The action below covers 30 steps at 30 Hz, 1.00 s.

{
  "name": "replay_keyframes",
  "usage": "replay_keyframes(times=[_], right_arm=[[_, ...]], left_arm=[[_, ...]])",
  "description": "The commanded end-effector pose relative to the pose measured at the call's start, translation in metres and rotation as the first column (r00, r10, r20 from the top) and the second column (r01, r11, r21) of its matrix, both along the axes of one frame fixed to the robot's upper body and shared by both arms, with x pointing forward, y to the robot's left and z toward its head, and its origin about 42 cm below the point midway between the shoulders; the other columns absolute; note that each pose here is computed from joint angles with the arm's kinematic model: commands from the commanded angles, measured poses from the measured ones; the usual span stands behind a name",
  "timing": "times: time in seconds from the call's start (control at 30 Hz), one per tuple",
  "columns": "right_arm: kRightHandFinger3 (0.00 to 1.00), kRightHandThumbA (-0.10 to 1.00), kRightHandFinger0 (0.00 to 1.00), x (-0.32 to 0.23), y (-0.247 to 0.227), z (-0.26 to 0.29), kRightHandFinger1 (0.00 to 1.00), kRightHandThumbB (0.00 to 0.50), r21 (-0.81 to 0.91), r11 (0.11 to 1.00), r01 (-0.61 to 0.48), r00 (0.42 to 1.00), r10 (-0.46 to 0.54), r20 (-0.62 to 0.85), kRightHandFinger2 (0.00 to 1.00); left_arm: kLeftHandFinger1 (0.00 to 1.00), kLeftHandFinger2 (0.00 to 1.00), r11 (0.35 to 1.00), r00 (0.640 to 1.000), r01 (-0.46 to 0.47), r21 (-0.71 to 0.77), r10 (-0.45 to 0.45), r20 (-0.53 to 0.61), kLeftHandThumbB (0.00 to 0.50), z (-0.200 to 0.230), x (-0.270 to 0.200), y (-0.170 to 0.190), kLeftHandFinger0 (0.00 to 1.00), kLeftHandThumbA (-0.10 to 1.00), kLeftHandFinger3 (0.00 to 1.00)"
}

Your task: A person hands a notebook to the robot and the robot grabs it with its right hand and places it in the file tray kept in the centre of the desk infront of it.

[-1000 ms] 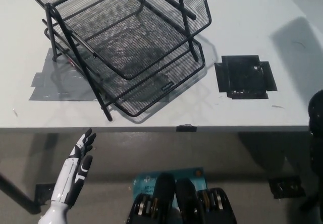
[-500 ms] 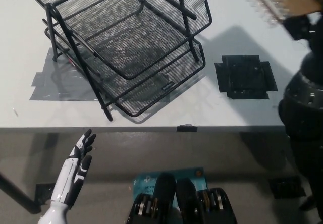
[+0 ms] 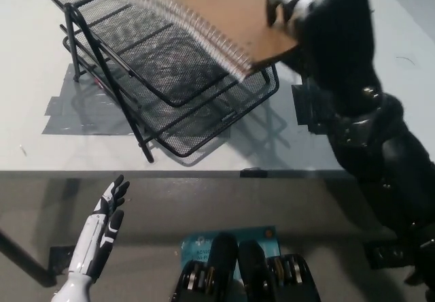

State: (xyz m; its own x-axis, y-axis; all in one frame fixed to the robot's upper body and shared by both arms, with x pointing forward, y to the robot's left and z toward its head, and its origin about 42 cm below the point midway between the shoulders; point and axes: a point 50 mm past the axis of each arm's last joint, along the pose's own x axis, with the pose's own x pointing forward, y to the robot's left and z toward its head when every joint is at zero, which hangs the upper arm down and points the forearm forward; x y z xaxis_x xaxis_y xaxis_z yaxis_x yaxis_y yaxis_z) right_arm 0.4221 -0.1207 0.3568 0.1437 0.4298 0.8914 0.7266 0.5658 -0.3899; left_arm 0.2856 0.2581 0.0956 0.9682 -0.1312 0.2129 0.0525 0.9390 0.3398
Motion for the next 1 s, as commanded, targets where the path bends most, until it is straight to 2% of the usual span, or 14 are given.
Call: replay_keyframes(times=[0.0, 0.07, 0.17, 0.27, 0.3, 0.37, 0.4, 0.57, 0.8, 0.87, 0.9, 0.97], right_arm=[[0.0, 0.77, 0.0, 0.001, 0.002, 0.02, 0.0, 0.0, -0.033, 0.999, -0.023, 0.99, 0.028, 0.136, 0.0], [0.02, 0.71, 0.0, 0.004, 0.002, 0.006, 0.0, 0.0, -0.076, 0.997, -0.035, 0.994, 0.043, 0.103, 0.0], [0.01, 0.66, 0.0, 0.009, 0.0, -0.009, 0.0, 0.0, -0.143, 0.99, -0.021, 0.996, 0.032, 0.079, 0.0], [0.0, 0.67, 0.0, 0.011, -0.001, -0.016, 0.0, 0.0, -0.165, 0.986, -0.016, 0.997, 0.027, 0.066, 0.0], [0.0, 0.76, 0.0, 0.013, -0.003, -0.023, 0.0, 0.0, -0.185, 0.983, -0.012, 0.998, 0.023, 0.055, 0.0], [0.0, 0.76, 0.0, 0.014, -0.004, -0.026, 0.0, 0.0, -0.197, 0.98, -0.006, 0.998, 0.017, 0.053, 0.0], [0.0, 0.76, 0.0, 0.016, -0.006, -0.028, 0.0, 0.0, -0.201, 0.98, -0.001, 0.998, 0.012, 0.055, 0.0], [0.01, 0.74, 0.0, 0.022, -0.008, -0.029, 0.0, 0.0, -0.226, 0.974, 0.004, 0.998, 0.01, 0.062, 0.0], [0.0, 0.7, 0.0, 0.026, 0.002, -0.024, 0.0, 0.0, -0.294, 0.956, -0.003, 0.995, 0.031, 0.093, 0.0], [0.0, 0.6, 0.0, 0.026, 0.008, -0.012, 0.0, 0.0, -0.304, 0.953, -0.006, 0.992, 0.045, 0.121, 0.0], [0.0, 0.61, 0.0, 0.027, 0.01, -0.008, 0.0, 0.0, -0.303, 0.953, -0.004, 0.99, 0.047, 0.133, 0.0], [0.0, 0.68, 0.0, 0.028, 0.016, 0.006, 0.0, 0.0, -0.291, 0.957, 0.007, 0.986, 0.041, 0.159, 0.0]], left_arm=[[1.0, 1.0, 1.0, 0.999, 0.027, 0.012, -0.027, 0.022, 0.319, 0.005, -0.001, 0.0, 1.0, 1.0, 1.0], [1.0, 1.0, 1.0, 0.999, 0.03, 0.009, -0.03, 0.014, 0.331, 0.003, -0.004, 0.0, 1.0, 1.0, 1.0], [1.0, 1.0, 0.999, 0.999, 0.037, 0.001, -0.037, 0.024, 0.312, 0.004, -0.004, -0.001, 1.0, 1.0, 1.0], [1.0, 1.0, 0.999, 0.999, 0.034, 0.002, -0.034, 0.027, 0.304, 0.004, -0.003, -0.001, 1.0, 1.0, 1.0], [1.0, 1.0, 1.0, 0.999, 0.031, -0.001, -0.031, 0.03, 0.294, 0.005, -0.003, -0.001, 1.0, 1.0, 1.0], [1.0, 1.0, 1.0, 0.999, 0.032, -0.002, -0.031, 0.033, 0.295, 0.005, -0.002, 0.0, 1.0, 1.0, 1.0], [1.0, 1.0, 0.999, 0.999, 0.033, -0.002, -0.033, 0.029, 0.308, 0.006, -0.001, 0.0, 1.0, 1.0, 1.0], [1.0, 1.0, 0.999, 0.999, 0.037, 0.005, -0.037, 0.037, 0.299, 0.007, -0.001, 0.0, 1.0, 1.0, 1.0], [1.0, 1.0, 0.999, 0.999, 0.039, 0.002, -0.039, 0.036, 0.32, 0.007, 0.001, -0.001, 1.0, 1.0, 1.0], [1.0, 1.0, 0.999, 0.998, 0.04, -0.001, -0.04, 0.042, 0.323, 0.008, 0.001, -0.001, 1.0, 1.0, 1.0], [1.0, 1.0, 0.999, 0.998, 0.04, 0.0, -0.04, 0.044, 0.322, 0.008, 0.002, -0.002, 1.0, 1.0, 1.0], [1.0, 1.0, 0.999, 0.998, 0.042, -0.002, -0.042, 0.046, 0.321, 0.008, 0.002, -0.001, 1.0, 1.0, 1.0]])
